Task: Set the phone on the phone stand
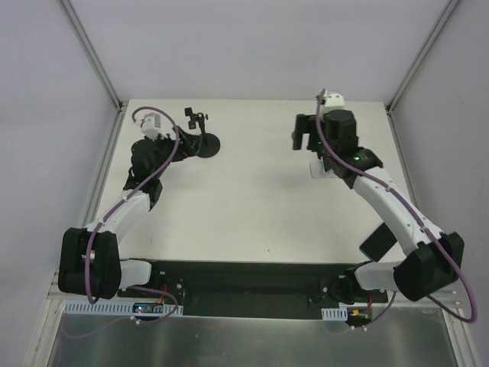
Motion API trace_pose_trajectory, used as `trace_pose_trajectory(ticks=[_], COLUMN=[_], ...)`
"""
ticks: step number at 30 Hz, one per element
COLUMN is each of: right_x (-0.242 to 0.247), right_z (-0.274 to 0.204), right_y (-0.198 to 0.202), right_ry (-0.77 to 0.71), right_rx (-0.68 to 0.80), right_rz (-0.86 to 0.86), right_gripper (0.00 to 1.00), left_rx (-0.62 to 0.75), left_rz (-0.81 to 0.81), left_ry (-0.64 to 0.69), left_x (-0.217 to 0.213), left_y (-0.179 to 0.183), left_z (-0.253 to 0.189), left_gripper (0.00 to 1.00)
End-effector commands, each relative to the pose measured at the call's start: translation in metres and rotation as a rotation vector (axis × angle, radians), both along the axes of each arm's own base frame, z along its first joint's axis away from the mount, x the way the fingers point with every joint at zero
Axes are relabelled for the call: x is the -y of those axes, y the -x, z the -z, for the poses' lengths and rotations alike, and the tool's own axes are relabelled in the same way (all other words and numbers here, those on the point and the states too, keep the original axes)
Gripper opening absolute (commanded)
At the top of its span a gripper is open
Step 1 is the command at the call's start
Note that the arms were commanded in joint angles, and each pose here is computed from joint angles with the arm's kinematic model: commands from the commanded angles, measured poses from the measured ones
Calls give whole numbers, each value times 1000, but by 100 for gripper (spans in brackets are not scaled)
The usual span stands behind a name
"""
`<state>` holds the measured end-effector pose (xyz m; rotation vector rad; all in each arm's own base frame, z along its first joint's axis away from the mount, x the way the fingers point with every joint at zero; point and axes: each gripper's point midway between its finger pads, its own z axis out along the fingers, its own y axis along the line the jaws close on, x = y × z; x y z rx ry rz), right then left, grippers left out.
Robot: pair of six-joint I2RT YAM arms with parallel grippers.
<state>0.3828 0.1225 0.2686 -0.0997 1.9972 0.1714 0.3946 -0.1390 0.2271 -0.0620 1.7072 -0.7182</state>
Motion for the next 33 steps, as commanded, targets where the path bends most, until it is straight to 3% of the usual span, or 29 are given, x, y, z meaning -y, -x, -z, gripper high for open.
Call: trace_pose_trajectory(ticks=[1,2,3,7,11,20,27,33], right_x=[-116,-141,-169,-218,-236,-210,-192,-182], right_z=[-21,0,-20,-5,14,43,51,56], right_y=[-45,-60,-63,-77,-76,-77,-83,-81], right_ry=[-183,-193,-235,-289,-322,-241,-283,-281], right_rx=[171,147,179,148,152,201,178,176], right_rz=[-176,-201,-263,-334,-403,-365,-359,-348], right_gripper=[96,96,96,96,96,96,96,96], left_rx=[-86,-83,-47,-7,-59,21,8,-28], left_rz=[-250,-240,-203,61,85,137,156,142], left_ry=[225,223,193,60,-6,-168,-437,-464], left_x=[-66,-69,-68,-43,-44,-39,4,12], left_y=[-11,-11,-15,-29,-44,-77,-94,-102], left_z=[12,11,1,-8,15,0,18,22], left_gripper=[91,92,92,67,59,48,44,35])
